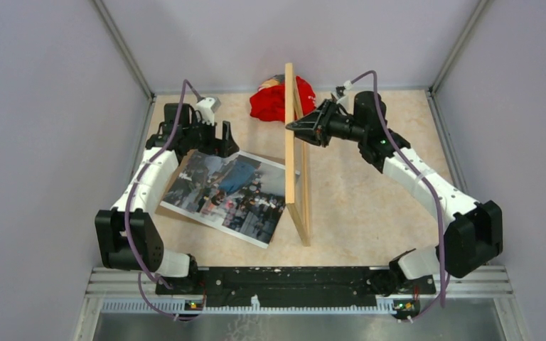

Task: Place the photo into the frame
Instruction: Turn over the photo frame at the center of the board.

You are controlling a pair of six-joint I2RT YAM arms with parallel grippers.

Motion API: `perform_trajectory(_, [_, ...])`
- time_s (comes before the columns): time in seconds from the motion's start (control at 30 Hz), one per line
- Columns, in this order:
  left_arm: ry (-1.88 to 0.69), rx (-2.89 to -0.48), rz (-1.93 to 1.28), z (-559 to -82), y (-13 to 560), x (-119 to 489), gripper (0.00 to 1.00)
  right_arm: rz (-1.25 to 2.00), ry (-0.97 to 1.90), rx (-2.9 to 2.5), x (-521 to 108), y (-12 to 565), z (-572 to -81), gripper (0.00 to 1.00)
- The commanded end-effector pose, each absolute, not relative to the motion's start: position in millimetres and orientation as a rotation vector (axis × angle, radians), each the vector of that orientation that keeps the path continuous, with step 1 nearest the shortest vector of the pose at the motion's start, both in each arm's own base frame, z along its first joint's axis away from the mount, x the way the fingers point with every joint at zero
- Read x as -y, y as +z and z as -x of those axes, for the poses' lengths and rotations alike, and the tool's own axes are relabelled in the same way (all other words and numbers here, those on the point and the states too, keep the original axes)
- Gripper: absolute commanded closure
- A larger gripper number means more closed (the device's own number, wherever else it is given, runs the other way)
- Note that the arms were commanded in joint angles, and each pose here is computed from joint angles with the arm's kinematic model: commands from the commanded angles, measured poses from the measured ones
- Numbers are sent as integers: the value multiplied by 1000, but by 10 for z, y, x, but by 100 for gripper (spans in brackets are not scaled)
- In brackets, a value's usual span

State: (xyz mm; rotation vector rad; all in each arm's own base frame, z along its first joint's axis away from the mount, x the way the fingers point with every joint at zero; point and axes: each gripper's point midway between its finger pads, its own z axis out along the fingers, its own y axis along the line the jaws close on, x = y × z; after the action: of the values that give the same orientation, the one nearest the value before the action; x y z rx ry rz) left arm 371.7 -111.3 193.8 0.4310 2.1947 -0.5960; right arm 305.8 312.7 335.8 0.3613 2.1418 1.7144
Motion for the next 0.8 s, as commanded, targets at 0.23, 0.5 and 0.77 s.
perform_trajectory(0.23, [-593, -2160, -432, -3795, 2027, 1180, 1, -321, 1907, -1949, -2635, 3743, -2848, 100])
perform_trajectory(0.5, [-602, -2123, -460, -3819, 2166, 1267, 1, -355, 1745, -2060, -2337, 3494, -2836, 47])
perform_trajectory(0.77, [-694, -2046, -560, -3795, 2498, 1818, 1, -378, 1691, -2114, -2223, 3407, -2886, 37])
